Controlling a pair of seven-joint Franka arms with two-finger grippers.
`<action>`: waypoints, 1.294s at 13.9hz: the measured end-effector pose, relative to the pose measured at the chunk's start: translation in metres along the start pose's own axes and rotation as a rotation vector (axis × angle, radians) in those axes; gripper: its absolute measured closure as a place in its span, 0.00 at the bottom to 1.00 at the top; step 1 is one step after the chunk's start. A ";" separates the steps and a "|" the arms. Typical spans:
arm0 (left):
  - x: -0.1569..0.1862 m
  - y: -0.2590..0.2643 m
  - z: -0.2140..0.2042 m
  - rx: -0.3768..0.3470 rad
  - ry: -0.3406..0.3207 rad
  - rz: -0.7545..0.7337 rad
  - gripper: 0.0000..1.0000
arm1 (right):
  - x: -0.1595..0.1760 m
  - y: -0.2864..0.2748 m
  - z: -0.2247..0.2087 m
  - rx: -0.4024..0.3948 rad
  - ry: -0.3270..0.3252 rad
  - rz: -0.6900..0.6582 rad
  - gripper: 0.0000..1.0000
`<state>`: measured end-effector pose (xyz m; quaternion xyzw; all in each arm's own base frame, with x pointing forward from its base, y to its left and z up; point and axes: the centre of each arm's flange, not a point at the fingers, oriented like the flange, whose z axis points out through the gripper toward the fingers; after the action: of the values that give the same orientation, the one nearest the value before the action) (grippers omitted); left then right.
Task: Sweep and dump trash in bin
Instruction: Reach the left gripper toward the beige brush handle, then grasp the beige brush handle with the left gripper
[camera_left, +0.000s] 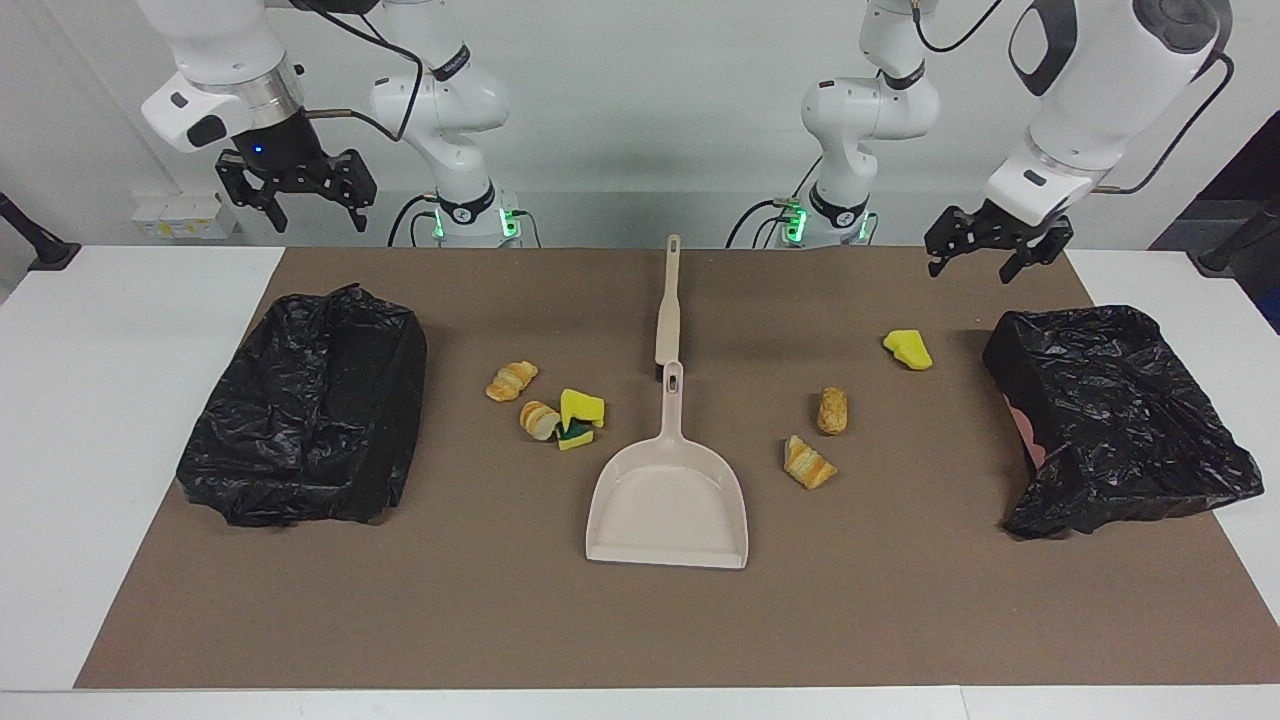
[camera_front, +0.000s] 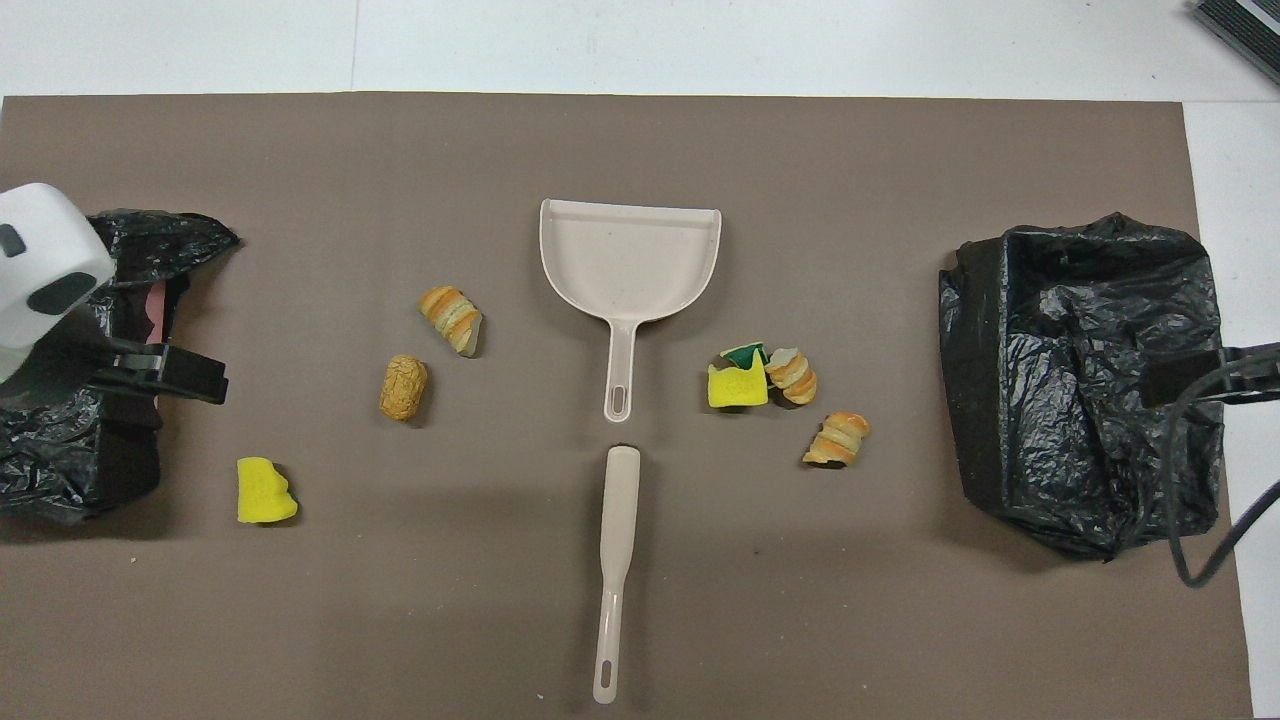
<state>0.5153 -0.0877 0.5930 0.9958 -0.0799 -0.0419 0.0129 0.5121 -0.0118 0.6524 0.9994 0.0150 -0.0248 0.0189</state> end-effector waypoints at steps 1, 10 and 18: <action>-0.004 0.018 0.002 0.003 -0.005 -0.001 0.00 | 0.000 0.000 0.000 0.000 0.000 0.000 0.00; -0.068 0.183 0.062 0.007 -0.002 0.051 0.00 | 0.003 -0.002 0.001 0.000 0.020 -0.005 0.00; -0.116 0.267 0.157 0.014 0.006 0.111 0.00 | 0.007 -0.004 0.009 -0.001 0.032 -0.008 0.00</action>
<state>0.3459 -0.3352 0.4544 0.9901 -0.1352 -0.0376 0.0085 0.5188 -0.0079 0.6431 0.9996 0.0192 -0.0090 0.0188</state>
